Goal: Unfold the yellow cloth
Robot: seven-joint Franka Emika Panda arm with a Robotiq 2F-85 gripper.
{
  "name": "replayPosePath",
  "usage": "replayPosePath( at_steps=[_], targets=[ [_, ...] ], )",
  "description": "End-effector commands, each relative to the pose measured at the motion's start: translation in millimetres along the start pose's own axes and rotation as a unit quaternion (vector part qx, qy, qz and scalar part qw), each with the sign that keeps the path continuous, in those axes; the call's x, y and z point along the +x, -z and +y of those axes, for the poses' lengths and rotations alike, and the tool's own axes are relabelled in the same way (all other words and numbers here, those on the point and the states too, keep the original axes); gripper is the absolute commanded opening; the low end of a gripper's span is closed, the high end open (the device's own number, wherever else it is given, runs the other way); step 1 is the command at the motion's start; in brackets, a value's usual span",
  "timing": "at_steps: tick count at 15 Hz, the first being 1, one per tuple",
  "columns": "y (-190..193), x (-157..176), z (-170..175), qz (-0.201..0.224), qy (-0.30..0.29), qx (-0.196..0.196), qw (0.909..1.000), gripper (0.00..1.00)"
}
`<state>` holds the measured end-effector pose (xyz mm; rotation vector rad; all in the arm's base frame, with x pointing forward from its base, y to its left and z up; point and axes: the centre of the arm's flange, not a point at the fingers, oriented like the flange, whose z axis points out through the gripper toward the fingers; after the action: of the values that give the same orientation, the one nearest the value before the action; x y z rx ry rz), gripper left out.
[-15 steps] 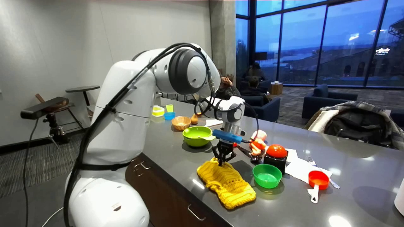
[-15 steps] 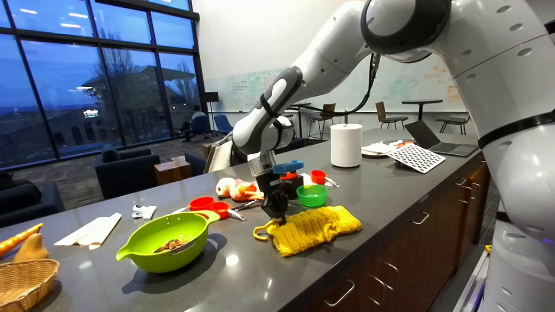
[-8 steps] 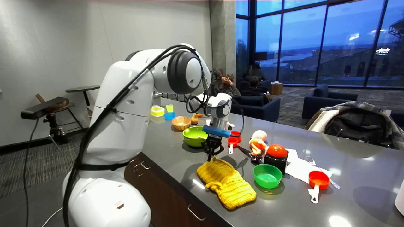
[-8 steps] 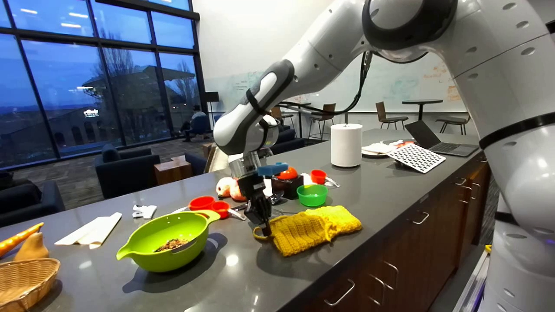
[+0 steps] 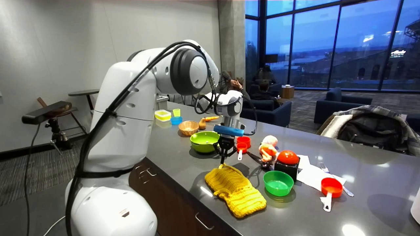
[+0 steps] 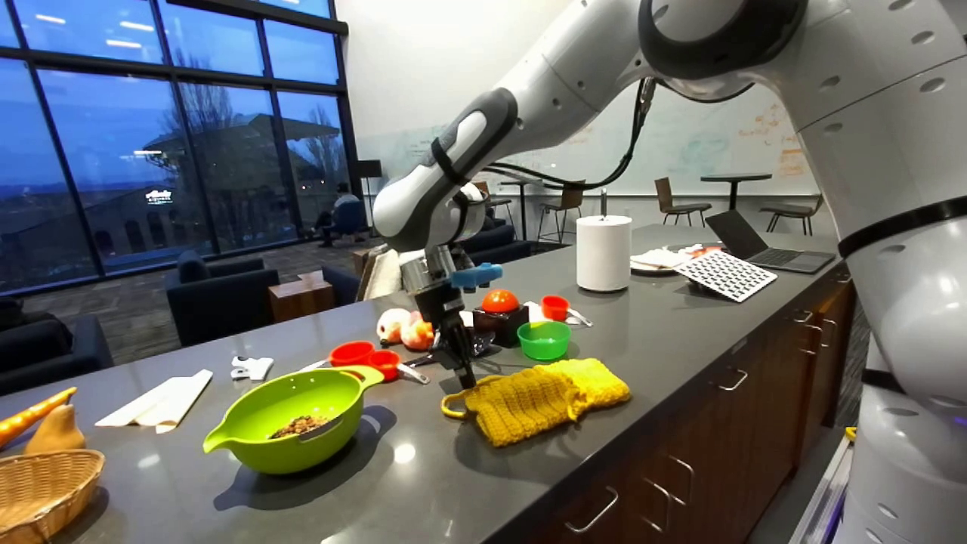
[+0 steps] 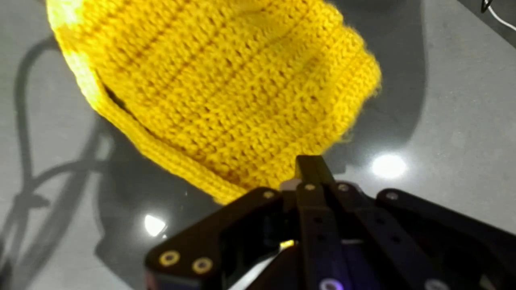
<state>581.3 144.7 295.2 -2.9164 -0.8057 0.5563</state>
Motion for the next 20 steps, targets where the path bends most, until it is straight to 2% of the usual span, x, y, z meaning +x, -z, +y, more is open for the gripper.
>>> replayPosePath(
  at_steps=[1,5,8,11,15,20],
  targets=[
    [23.9,-47.6,24.7,-0.002,-0.055,0.001,0.9985,0.00],
    [19.7,-69.4,49.4,0.001,-0.093,0.012,0.9956,0.00],
    [7.4,-64.1,54.7,0.000,-0.096,0.016,0.9953,0.00],
    [-12.2,-62.1,55.5,-0.021,-0.108,0.032,0.9934,0.00],
    [-42.8,-67.8,63.4,-0.057,-0.144,0.058,0.9862,0.00],
    [-70.0,-62.3,67.3,-0.078,-0.142,0.071,0.9842,0.00]
  ],
)
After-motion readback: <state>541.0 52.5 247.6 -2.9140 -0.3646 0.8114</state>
